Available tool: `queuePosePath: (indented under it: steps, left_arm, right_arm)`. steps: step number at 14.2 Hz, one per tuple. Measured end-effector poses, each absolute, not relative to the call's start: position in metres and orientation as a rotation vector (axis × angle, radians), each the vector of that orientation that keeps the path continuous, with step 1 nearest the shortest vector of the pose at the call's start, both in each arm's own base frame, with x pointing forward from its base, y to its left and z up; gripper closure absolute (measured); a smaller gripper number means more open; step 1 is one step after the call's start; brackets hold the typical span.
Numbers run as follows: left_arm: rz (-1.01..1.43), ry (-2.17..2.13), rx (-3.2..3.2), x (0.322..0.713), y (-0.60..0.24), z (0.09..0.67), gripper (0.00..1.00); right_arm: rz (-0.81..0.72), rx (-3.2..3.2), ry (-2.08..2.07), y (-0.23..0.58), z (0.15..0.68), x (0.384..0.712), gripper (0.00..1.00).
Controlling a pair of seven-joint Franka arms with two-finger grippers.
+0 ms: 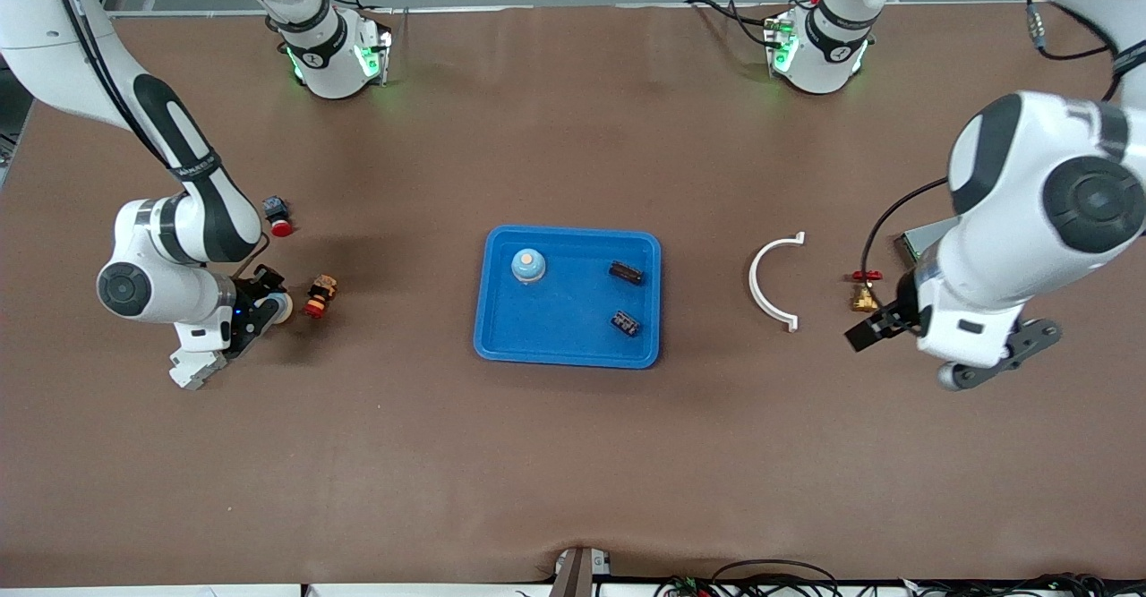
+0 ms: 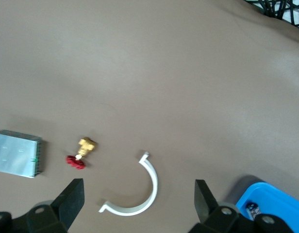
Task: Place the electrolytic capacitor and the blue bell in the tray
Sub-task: 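Lift the bell with the right gripper while the left gripper retracts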
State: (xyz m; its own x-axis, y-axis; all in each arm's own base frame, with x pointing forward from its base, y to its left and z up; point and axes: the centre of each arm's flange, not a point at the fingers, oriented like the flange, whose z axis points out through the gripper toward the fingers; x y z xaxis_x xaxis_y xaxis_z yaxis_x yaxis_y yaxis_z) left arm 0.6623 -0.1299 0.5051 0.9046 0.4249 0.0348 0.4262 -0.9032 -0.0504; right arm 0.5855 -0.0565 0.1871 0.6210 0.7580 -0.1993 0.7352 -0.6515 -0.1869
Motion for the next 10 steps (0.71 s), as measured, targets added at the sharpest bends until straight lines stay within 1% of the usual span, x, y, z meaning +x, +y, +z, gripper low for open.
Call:
queuePosePath:
  steps: [2, 5, 7, 10]
  left_arm:
    - [-0.036, -0.618, -3.012, 0.655, -0.110, 0.526, 0.00]
    - [0.015, -0.505, -3.091, 0.643, -0.062, 0.557, 0.00]
    - [0.000, -0.390, -3.145, 0.634, -0.028, 0.579, 0.00]
    - [0.043, -0.310, -3.123, 0.607, -0.027, 0.611, 0.00]
  right_arm:
    - [0.468, -2.765, -1.227, -0.048, 0.216, 0.599, 0.31]
    - [0.518, -2.839, -1.130, -0.013, 0.272, 0.616, 0.31]
    - [0.538, -2.897, -1.009, 0.027, 0.309, 0.620, 0.31]
    - [0.505, -3.005, -0.797, 0.111, 0.353, 0.619, 0.31]
